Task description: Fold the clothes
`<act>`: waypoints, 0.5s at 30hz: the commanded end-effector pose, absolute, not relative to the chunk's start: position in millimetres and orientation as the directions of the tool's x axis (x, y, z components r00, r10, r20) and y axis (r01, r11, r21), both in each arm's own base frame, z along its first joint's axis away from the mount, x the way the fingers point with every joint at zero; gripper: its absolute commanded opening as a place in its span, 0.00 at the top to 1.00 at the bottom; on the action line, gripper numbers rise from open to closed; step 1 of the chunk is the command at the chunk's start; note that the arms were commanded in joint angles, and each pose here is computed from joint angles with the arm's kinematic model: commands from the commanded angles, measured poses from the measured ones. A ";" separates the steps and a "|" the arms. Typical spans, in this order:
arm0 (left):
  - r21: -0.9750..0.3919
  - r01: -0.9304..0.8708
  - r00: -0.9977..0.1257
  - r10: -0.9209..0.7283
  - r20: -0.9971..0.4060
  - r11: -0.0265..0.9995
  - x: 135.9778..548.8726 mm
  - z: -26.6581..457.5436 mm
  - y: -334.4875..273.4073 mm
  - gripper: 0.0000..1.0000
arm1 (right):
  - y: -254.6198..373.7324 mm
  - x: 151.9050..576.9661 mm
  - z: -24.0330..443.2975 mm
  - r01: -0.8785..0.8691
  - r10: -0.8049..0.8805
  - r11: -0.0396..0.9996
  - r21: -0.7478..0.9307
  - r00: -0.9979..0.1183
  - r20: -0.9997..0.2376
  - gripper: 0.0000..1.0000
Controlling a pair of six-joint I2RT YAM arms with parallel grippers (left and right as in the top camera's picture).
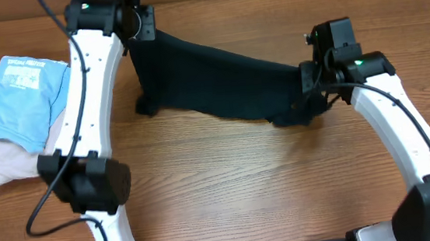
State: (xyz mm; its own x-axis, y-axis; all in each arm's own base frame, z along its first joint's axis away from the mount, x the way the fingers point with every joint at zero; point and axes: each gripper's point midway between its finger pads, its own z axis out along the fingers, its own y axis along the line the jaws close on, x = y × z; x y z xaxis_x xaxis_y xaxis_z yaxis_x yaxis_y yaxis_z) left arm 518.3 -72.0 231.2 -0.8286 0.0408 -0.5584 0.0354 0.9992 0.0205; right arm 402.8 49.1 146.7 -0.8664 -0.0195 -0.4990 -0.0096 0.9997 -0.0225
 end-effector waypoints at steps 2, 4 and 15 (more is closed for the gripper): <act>0.032 0.001 -0.841 0.018 -0.541 0.999 535.6 204.8 -65.6 0.95 | 20.0 418.5 148.1 0.094 0.023 0.990 -0.103 -0.840 -0.542 0.53; 0.030 -0.004 -0.848 0.013 -0.530 1.000 537.9 196.2 -66.2 0.96 | 18.0 419.2 148.2 0.112 0.053 0.991 -0.076 -0.838 -0.544 0.52; 0.016 -0.014 -0.856 -0.004 -0.518 1.000 538.4 189.4 -68.0 0.96 | 70.5 413.7 139.5 -0.237 -0.168 0.969 0.071 -0.841 -0.515 0.59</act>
State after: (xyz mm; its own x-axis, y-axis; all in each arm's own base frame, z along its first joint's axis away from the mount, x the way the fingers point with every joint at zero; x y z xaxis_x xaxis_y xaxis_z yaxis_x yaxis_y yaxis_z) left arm 535.4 -74.2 180.2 -0.8674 0.0282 -0.4968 0.0190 0.9995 0.0237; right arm 411.2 56.5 139.9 -0.8617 -0.0808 -0.5010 -0.1246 0.9907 0.0545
